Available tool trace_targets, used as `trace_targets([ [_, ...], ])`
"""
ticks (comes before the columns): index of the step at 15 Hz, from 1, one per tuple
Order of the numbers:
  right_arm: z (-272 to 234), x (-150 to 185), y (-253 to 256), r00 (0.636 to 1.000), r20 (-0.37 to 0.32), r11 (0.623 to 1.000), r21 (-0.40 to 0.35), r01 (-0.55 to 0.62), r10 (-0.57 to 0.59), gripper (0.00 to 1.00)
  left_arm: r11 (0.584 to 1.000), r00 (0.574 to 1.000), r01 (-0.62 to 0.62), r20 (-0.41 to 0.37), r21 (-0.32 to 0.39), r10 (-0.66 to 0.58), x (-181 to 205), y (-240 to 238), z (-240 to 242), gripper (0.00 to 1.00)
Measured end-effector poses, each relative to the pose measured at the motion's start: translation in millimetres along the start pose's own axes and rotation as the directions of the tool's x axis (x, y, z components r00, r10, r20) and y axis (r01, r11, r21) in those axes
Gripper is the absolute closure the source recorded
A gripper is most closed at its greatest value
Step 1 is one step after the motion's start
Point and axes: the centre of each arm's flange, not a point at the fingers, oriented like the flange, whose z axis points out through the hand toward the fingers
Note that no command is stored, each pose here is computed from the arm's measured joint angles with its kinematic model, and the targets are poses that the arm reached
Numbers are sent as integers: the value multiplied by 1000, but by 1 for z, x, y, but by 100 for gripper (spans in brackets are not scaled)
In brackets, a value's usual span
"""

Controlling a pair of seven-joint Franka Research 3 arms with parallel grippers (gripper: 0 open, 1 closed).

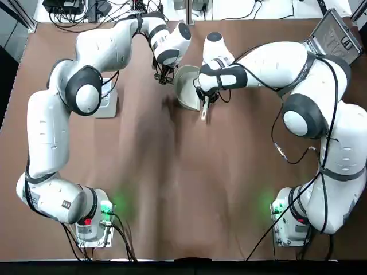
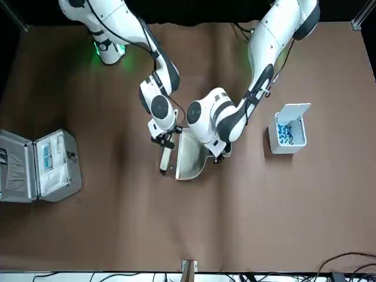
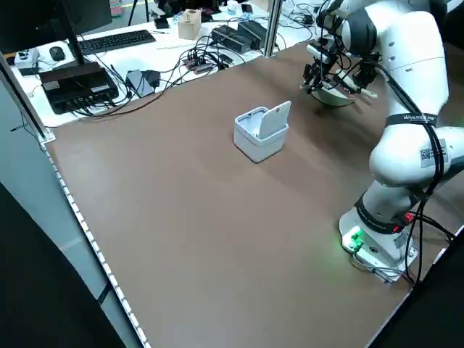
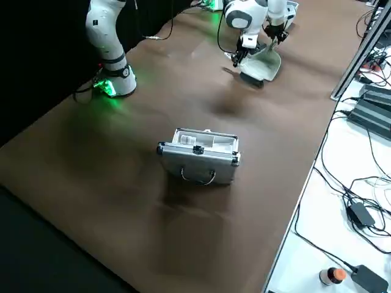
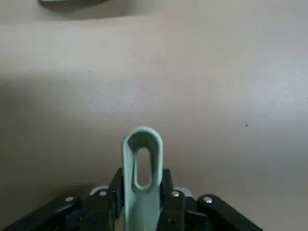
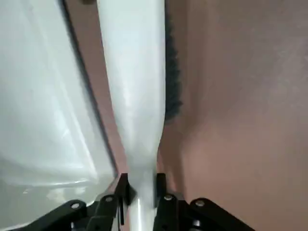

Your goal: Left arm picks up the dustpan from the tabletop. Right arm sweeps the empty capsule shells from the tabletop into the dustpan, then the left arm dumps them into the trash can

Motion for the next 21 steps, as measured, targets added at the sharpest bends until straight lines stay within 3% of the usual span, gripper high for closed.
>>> trace_targets([
  [8, -1, -7, -21, 1000, 28, 999, 35, -7, 6, 74, 1000, 1000, 1, -1, 1, -1, 0, 0, 0, 67],
  [21, -12, -46, -64, 997, 73, 994, 108, 1, -9, 74, 1000, 1000, 2, -2, 4, -2, 0, 0, 0, 67],
])
